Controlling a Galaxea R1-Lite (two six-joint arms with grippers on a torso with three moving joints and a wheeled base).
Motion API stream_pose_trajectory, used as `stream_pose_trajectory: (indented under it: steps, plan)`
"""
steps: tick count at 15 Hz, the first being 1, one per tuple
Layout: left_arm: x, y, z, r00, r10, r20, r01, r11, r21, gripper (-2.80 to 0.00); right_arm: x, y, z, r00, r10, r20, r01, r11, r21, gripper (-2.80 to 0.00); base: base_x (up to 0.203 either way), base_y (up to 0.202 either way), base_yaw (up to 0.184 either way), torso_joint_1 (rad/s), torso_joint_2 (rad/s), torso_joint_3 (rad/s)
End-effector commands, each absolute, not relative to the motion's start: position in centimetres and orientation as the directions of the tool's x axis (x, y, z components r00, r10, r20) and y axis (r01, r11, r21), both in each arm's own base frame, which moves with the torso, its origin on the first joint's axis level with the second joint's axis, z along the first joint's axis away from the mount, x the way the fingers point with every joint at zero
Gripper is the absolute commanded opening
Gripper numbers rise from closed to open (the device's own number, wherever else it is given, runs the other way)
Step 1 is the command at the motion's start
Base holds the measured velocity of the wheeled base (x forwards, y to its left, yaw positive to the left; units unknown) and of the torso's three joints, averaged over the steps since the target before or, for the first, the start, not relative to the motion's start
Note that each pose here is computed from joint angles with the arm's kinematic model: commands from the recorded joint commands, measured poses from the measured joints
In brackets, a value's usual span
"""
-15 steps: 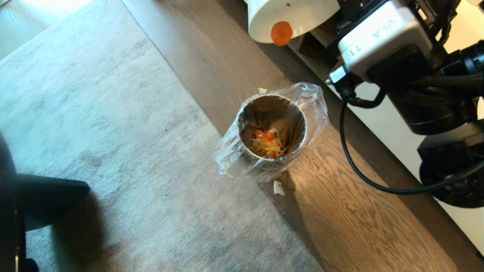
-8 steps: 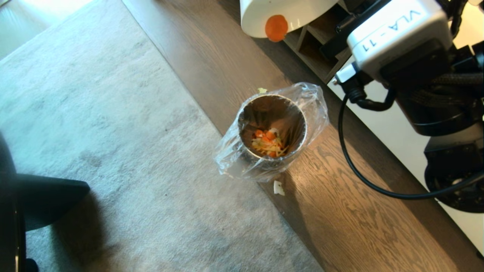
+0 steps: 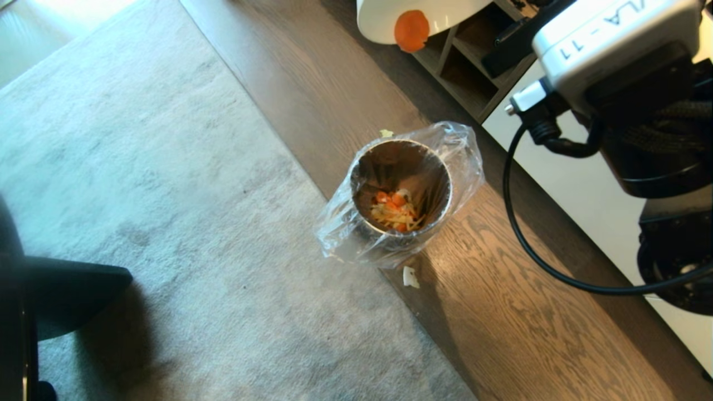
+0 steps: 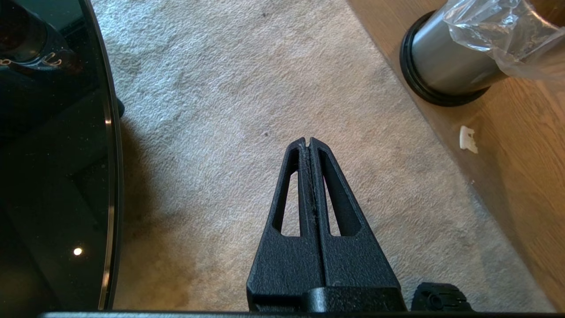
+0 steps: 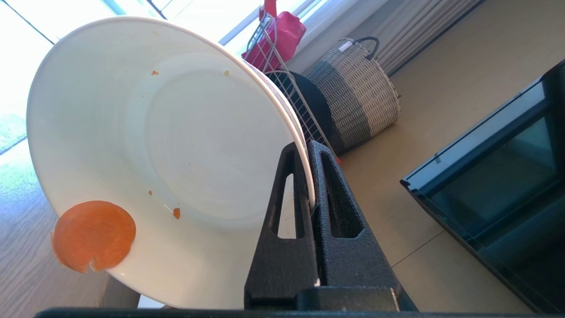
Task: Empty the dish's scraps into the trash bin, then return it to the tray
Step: Pour the leftover food from the bowl into the trash can
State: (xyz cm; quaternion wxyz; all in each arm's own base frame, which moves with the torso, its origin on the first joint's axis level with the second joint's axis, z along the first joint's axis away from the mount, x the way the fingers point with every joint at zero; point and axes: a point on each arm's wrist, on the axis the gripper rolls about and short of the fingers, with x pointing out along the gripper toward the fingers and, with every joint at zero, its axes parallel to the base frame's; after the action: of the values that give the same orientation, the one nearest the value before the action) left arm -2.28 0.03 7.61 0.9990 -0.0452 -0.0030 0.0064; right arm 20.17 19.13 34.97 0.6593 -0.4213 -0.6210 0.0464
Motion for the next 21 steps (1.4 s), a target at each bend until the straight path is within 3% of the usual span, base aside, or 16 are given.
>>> stream_pose_trajectory:
  steps: [1,13,18,21]
  plan:
    - [-2.3,0.0,7.6,1.0,0.014,0.006,-0.013,0.996,-0.092,-2.8,19.6,18.7,35.5,0.19,0.556,0.809,0.493,0.659,-0.568,-2.8,0.0,0.0,0.0,0.0,0.0,0.0]
    - [-2.3,0.0,7.6,1.0,0.014,0.006,-0.013,0.996,-0.092,-2.8,19.5,18.4,38.0,0.132,0.492,0.86,0.519,0.705,-0.483,-2.8,0.0,0.0,0.0,0.0,0.0,0.0]
    - [-2.3,0.0,7.6,1.0,0.014,0.006,-0.013,0.996,-0.092,-2.8,20.1,18.7,36.7,0.199,0.495,0.846,0.473,0.707,-0.525,-2.8,0.0,0.0,0.0,0.0,0.0,0.0]
    - [-2.3,0.0,7.6,1.0,0.014,0.006,-0.013,0.996,-0.092,-2.8,20.6,18.4,36.7,0.338,0.373,0.864,0.428,0.757,-0.494,-2.8,0.0,0.0,0.0,0.0,0.0,0.0]
